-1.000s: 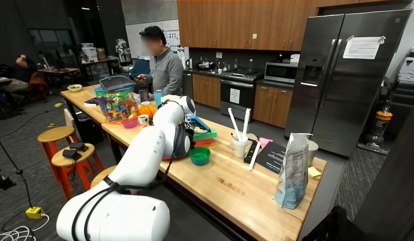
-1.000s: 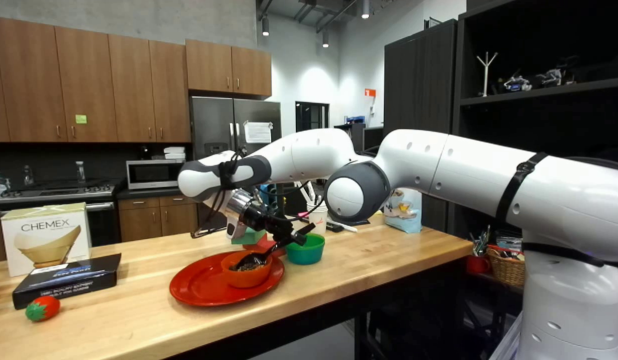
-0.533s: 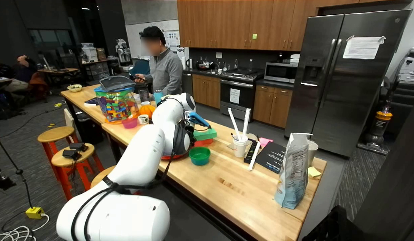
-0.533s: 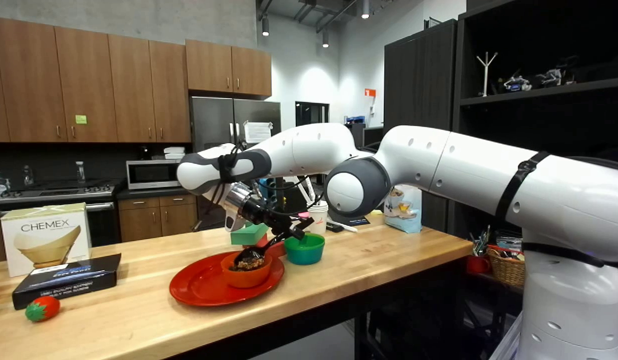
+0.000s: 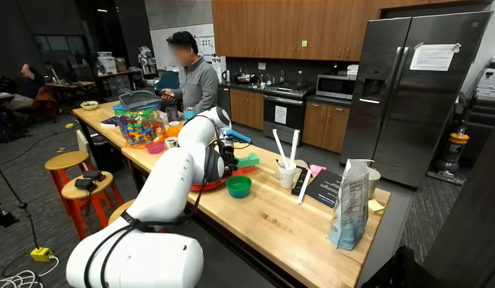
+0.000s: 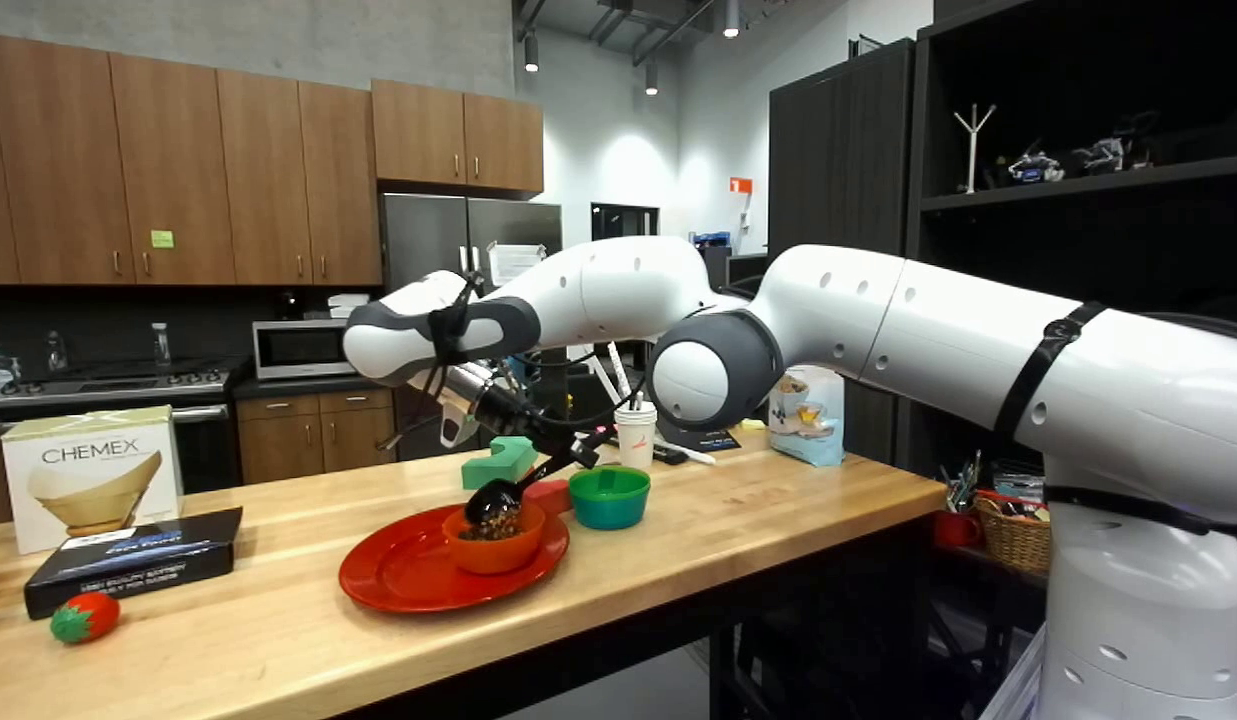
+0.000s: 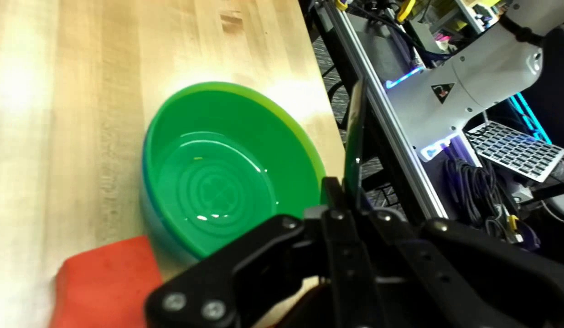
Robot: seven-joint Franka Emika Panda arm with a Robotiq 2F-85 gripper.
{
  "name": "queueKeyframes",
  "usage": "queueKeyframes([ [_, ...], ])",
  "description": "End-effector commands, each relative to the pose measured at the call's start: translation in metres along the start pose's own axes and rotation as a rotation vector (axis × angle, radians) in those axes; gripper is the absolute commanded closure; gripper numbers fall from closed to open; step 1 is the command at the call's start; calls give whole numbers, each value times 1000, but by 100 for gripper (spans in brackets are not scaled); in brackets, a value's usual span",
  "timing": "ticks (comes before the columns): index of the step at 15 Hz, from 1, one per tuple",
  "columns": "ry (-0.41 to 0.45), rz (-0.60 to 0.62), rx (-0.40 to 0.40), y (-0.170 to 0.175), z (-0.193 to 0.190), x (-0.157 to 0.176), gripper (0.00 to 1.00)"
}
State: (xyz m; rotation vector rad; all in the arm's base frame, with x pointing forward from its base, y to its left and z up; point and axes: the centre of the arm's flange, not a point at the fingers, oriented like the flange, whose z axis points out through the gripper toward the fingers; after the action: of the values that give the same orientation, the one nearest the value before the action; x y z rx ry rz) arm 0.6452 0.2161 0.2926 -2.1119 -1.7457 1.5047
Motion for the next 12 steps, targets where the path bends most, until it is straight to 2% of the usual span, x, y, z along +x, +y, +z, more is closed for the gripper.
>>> queueKeyframes([
  [1, -39, 49, -137, 24, -76, 1, 99],
  [7, -120, 74, -374, 6, -115, 10, 99],
  [12, -129, 72, -494, -13, -143, 24, 99],
])
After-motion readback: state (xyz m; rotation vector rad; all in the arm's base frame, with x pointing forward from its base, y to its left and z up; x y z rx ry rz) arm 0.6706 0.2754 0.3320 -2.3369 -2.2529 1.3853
